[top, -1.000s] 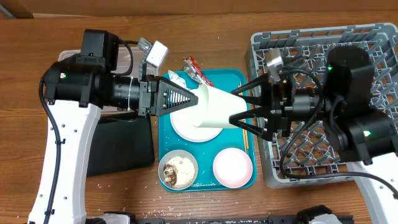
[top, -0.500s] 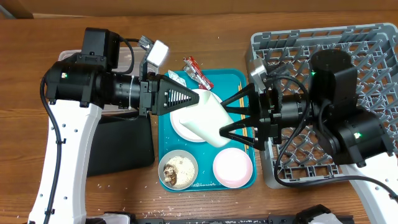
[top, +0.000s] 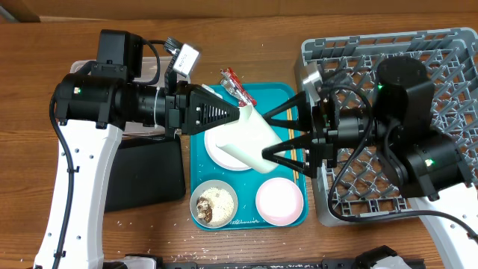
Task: Sort waste into correct bins and load items into the dishwasher
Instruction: 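Close the right gripper on the cup held by the left gripper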
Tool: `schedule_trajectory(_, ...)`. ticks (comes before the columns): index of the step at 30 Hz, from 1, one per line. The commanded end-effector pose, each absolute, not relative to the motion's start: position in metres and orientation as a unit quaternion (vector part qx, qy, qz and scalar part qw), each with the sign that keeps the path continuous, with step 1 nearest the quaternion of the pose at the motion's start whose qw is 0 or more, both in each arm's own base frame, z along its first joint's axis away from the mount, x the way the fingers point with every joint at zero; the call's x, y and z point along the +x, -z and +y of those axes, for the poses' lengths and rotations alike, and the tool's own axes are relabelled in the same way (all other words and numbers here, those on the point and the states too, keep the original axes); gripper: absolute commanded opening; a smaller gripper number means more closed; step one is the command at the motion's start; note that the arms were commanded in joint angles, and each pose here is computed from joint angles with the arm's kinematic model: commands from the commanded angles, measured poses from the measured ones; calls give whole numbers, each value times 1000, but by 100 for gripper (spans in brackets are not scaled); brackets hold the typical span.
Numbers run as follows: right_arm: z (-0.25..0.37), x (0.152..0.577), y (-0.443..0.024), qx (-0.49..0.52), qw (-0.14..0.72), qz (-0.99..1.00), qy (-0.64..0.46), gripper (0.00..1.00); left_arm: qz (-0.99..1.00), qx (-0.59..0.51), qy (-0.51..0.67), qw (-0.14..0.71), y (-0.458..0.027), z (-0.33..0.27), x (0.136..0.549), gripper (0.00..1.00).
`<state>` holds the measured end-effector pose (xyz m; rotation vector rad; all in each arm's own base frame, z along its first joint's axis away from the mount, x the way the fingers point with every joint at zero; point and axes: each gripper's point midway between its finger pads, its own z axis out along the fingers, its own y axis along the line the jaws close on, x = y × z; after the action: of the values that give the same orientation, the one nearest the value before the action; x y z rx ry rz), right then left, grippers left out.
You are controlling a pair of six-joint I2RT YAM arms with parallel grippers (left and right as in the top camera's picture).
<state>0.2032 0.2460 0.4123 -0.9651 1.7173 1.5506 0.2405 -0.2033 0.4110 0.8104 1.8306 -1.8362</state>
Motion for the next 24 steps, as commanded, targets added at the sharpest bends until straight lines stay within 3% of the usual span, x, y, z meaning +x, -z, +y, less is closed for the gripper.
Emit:
schedule_trajectory(1, 247, 207, -421, -334, 300, 661, -602, 98, 633, 308, 674, 223, -419, -204, 237, 4)
schedule_trajectory(24, 257, 217, -423, -316, 322, 672, -587, 100, 640, 294, 651, 282, -425, -176, 269, 4)
